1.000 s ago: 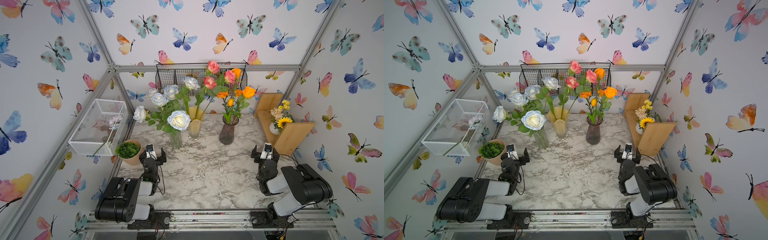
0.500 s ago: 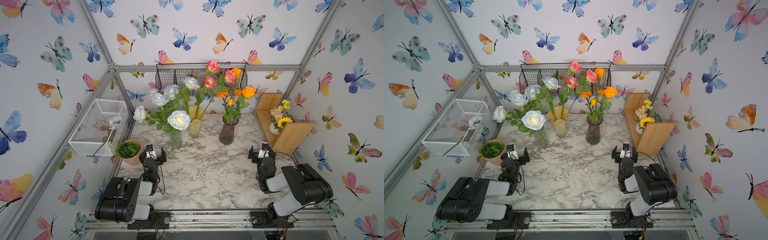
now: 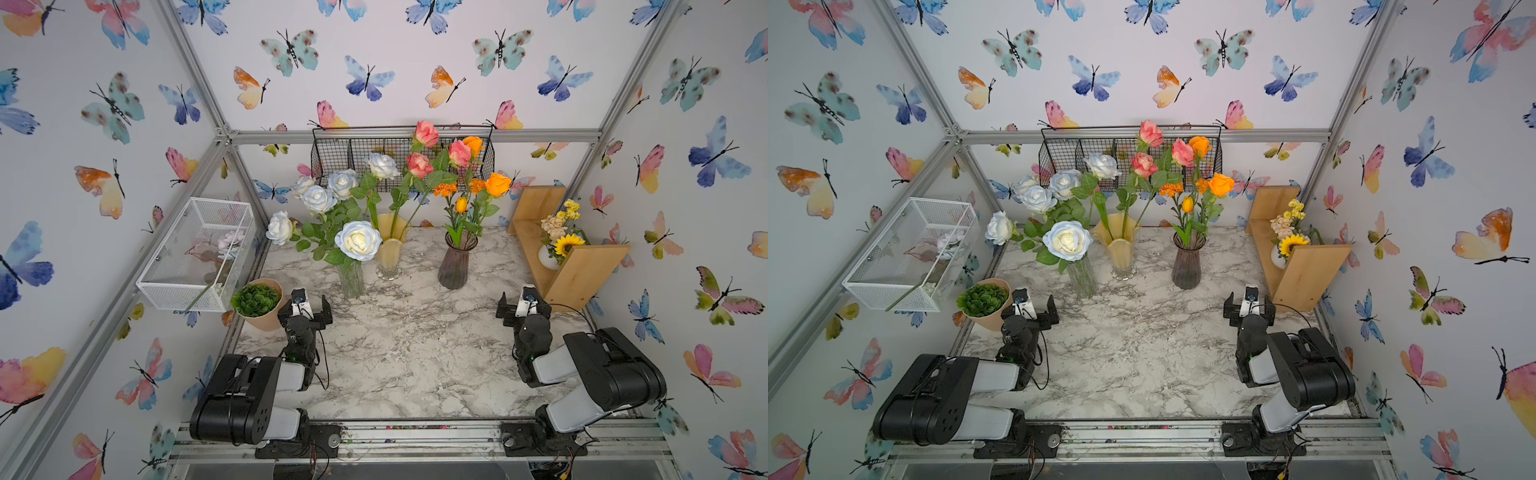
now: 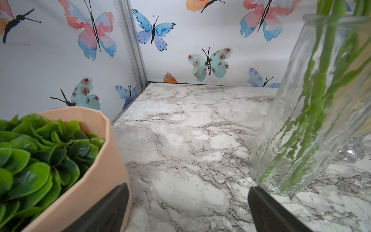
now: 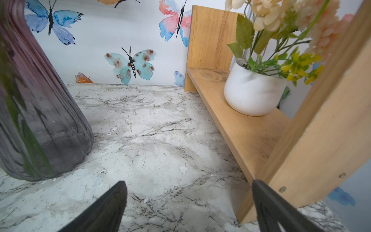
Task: Arrange the flowers in different vases according to their colors
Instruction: Reset both arms
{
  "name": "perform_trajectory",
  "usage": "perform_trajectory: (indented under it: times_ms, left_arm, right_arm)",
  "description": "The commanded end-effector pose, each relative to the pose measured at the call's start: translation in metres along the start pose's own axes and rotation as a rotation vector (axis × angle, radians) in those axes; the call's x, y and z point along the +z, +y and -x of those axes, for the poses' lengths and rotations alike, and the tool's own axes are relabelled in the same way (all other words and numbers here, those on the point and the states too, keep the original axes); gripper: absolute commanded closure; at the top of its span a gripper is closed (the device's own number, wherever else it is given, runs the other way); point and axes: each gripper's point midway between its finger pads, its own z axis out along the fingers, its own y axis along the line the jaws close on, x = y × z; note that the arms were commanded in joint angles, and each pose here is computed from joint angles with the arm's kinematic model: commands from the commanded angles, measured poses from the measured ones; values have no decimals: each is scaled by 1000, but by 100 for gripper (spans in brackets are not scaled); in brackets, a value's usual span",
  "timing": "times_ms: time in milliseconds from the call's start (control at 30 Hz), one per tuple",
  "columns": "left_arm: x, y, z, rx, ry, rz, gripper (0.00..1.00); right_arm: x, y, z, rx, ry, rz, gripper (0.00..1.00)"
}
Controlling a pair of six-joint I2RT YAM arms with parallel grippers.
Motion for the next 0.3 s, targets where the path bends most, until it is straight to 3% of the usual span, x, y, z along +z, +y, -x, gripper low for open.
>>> perform_trajectory:
  times_ms: [0, 267]
  left_arm:
    - [5, -3, 7, -6, -12, -18, 1]
    - [6, -3, 7, -10, -9, -22, 1]
  right_arm:
    - [3, 1, 6, 15, -12, 7, 1]
    - [3, 1, 6, 15, -12, 8, 1]
